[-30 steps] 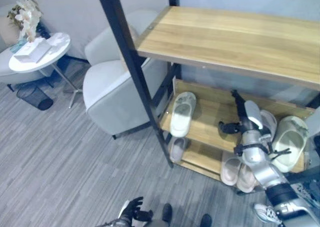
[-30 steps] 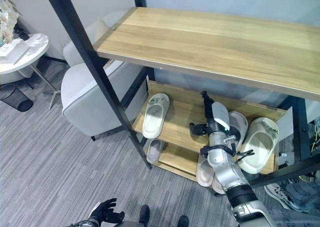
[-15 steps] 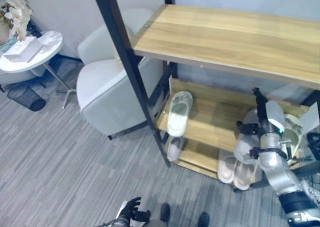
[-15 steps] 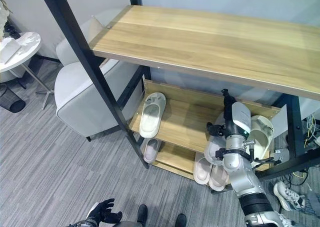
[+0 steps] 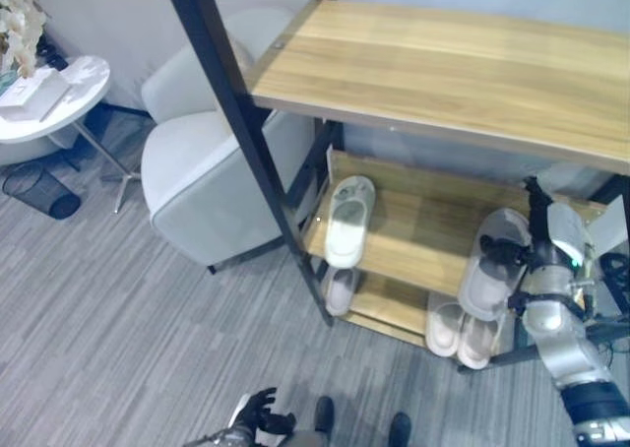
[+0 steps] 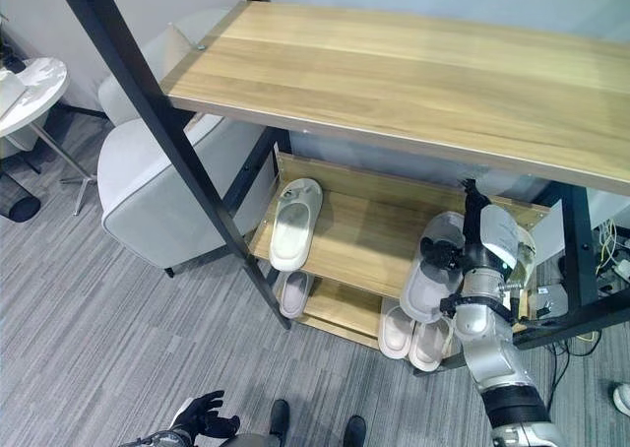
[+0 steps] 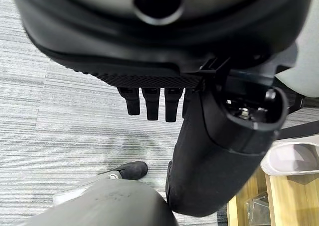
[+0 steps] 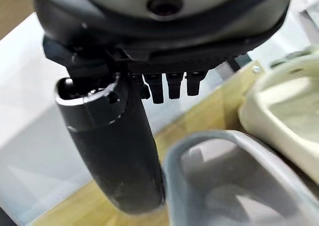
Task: Arrange the slippers neatly on the shoe rack.
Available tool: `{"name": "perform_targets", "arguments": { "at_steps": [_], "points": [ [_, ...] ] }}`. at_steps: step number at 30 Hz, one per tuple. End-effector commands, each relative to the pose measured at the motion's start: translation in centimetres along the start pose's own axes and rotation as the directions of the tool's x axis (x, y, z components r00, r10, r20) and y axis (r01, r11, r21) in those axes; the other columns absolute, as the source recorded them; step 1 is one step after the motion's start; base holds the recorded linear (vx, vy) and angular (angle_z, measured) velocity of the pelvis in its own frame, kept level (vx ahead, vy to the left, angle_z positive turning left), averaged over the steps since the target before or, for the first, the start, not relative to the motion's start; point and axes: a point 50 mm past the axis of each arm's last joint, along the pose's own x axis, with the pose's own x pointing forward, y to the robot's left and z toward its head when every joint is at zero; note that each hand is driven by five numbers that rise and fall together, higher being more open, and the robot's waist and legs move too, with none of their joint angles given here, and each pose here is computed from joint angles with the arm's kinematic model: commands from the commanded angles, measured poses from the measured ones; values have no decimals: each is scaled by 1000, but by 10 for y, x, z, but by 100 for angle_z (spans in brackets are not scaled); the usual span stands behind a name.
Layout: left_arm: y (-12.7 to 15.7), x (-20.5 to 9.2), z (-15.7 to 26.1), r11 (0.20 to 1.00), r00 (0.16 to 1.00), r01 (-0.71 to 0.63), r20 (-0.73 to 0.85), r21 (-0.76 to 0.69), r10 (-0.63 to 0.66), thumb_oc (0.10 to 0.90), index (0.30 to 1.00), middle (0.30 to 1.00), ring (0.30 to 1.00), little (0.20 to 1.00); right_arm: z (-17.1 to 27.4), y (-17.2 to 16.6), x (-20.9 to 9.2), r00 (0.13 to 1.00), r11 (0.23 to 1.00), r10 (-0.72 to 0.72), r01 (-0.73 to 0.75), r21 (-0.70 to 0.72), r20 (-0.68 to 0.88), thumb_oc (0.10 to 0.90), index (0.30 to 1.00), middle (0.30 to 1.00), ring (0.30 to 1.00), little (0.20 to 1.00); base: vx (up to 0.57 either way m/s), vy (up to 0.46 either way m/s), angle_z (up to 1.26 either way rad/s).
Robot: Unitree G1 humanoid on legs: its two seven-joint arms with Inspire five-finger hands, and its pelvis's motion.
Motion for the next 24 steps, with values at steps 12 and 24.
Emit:
{"name": "perform_targets", "arguments": {
  "at_steps": [12, 24],
  "points": [
    [-3, -9, -42, 996, 979, 37, -201, 82, -19, 800, 900, 900, 900, 900, 16, -33, 22, 991, 990, -93, 102, -101, 93, 800, 900, 900, 900, 900, 3, 0, 0],
    [3, -12, -52, 997, 971, 8, -238, 74, 10, 800, 900, 900, 900, 900, 48, -33, 17, 970, 969, -153, 109, 224, 190, 800, 900, 900, 900, 900, 0, 0, 0]
  ]
}}
